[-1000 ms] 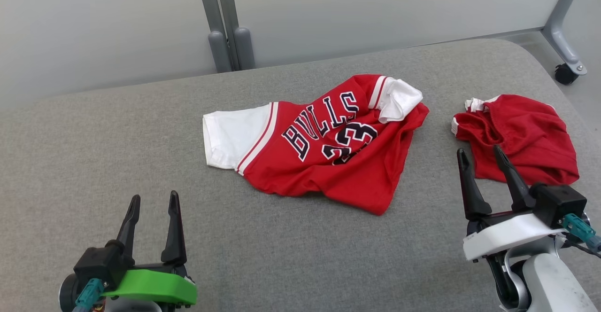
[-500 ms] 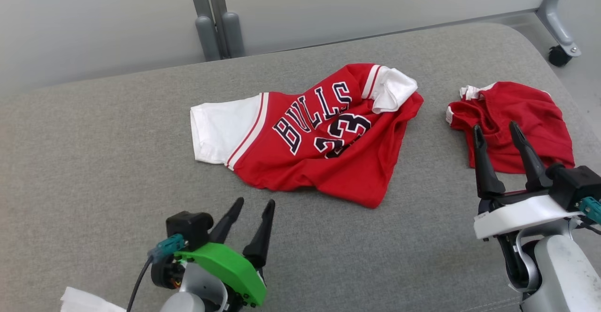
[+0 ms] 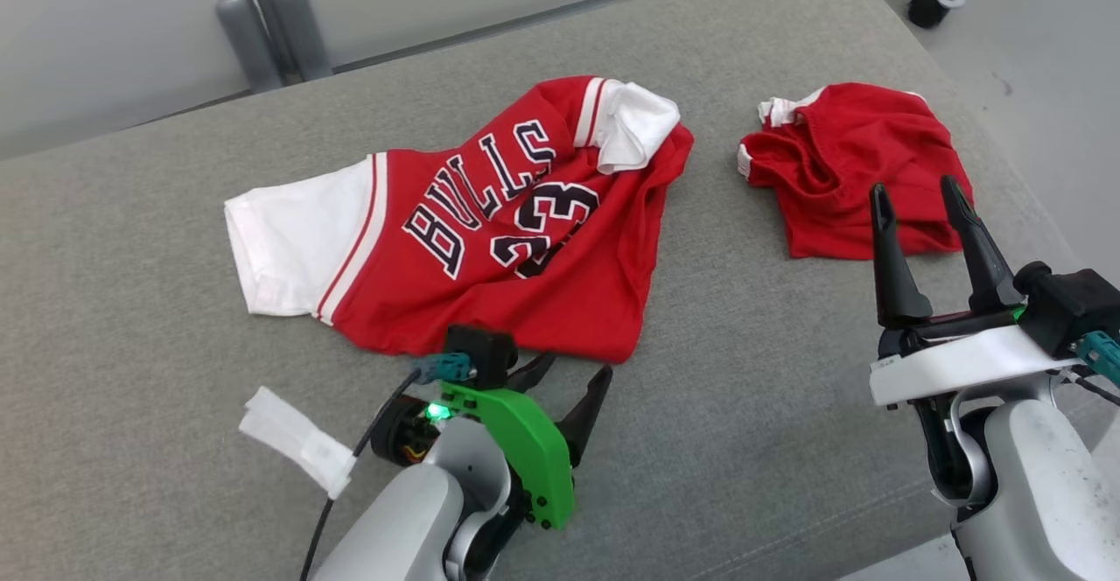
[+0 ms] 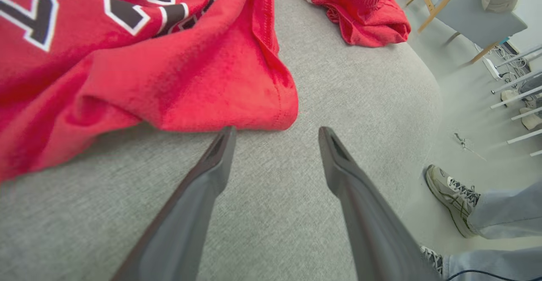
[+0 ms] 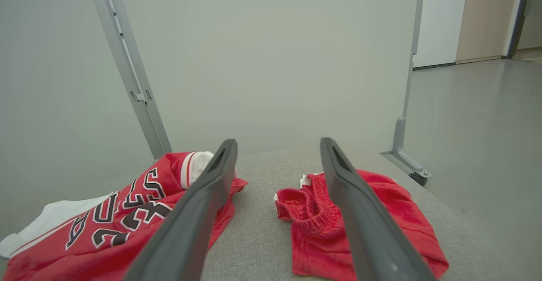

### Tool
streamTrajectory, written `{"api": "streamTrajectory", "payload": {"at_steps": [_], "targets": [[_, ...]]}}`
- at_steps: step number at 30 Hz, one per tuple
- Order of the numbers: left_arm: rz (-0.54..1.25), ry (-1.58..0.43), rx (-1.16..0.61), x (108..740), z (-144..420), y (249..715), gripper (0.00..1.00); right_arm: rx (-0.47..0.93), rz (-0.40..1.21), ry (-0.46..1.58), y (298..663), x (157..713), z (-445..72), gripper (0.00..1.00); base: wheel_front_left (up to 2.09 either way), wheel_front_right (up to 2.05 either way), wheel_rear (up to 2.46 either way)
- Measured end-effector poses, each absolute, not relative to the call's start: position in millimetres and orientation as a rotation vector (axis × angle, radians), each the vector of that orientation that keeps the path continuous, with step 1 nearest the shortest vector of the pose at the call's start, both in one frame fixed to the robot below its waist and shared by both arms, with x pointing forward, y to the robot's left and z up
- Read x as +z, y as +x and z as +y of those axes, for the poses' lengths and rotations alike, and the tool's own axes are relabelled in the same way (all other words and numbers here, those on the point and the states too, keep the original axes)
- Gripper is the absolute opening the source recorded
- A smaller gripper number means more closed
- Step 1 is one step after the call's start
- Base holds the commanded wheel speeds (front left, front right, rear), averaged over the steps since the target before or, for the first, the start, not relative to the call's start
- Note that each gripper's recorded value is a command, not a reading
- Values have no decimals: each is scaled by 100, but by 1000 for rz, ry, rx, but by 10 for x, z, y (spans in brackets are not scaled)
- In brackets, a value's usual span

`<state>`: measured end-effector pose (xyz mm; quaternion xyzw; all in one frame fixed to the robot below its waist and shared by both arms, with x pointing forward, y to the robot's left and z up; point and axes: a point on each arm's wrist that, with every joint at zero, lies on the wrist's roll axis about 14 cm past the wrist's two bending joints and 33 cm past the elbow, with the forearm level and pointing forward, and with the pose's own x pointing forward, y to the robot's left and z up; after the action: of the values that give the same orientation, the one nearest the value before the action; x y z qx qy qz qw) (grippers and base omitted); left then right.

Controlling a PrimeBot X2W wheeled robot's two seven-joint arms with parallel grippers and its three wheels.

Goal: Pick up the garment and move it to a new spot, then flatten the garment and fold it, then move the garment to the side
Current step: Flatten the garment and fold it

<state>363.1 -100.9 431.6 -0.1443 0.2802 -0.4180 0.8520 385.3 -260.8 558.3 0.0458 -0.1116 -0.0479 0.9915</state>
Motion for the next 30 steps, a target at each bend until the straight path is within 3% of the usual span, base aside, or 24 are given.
{"api": "streamTrajectory", "payload": {"at_steps": [15,16,18,30], "targets": [[607,145,-1064,3839,-1478,3736,100,-216,-170,69,3682,5425,-2936,100,0,0,0],[608,155,-1061,3823,-1483,3751,70,-220,-169,70,3676,5421,-2943,100,0,0,0],[598,166,-1062,3832,-1494,3771,0,-228,-170,68,3668,5425,-2967,100,0,0,0],[461,146,-1021,4223,-1253,3912,0,-165,-175,75,3789,5419,-2826,100,0,0,0]]}}
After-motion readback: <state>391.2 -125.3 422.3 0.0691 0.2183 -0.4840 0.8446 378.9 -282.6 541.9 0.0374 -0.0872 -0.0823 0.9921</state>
